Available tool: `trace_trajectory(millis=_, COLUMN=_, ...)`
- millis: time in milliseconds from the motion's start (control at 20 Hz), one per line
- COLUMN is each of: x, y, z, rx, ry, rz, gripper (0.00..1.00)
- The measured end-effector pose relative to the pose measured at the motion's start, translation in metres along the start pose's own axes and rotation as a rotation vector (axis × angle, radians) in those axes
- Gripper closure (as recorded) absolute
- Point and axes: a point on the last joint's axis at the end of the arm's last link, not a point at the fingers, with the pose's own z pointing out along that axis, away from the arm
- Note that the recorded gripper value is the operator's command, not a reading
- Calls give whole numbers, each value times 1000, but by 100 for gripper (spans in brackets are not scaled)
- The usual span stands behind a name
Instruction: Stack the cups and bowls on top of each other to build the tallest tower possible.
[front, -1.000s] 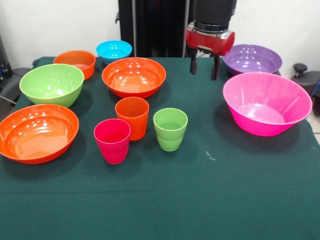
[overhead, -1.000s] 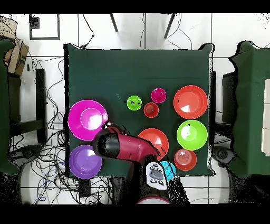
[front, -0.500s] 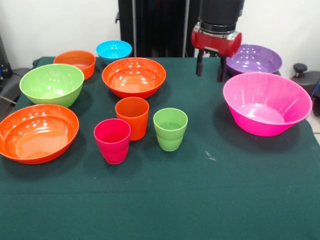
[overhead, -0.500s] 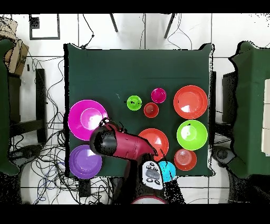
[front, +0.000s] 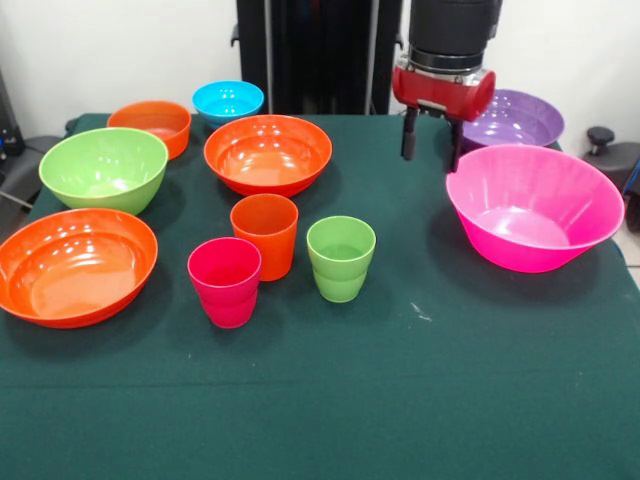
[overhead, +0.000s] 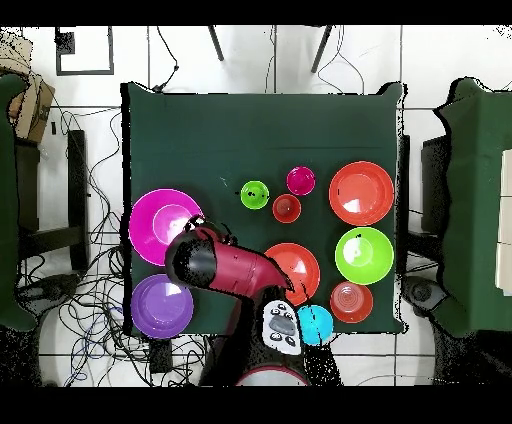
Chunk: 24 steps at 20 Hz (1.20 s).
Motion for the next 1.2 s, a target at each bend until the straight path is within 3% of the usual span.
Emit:
trace_trajectory(millis=350, x=-1, y=12, z=-2, rx=-12, ry=-7, rz=20, gripper=0)
trace_trajectory(millis=800, x=-7, y=14, z=6, rx=-15, ry=-19, rz=30, gripper=0)
trace_trajectory(millis=1200, x=-2, y=3, z=57, rx=3, ry=-51, rz=30, gripper=0)
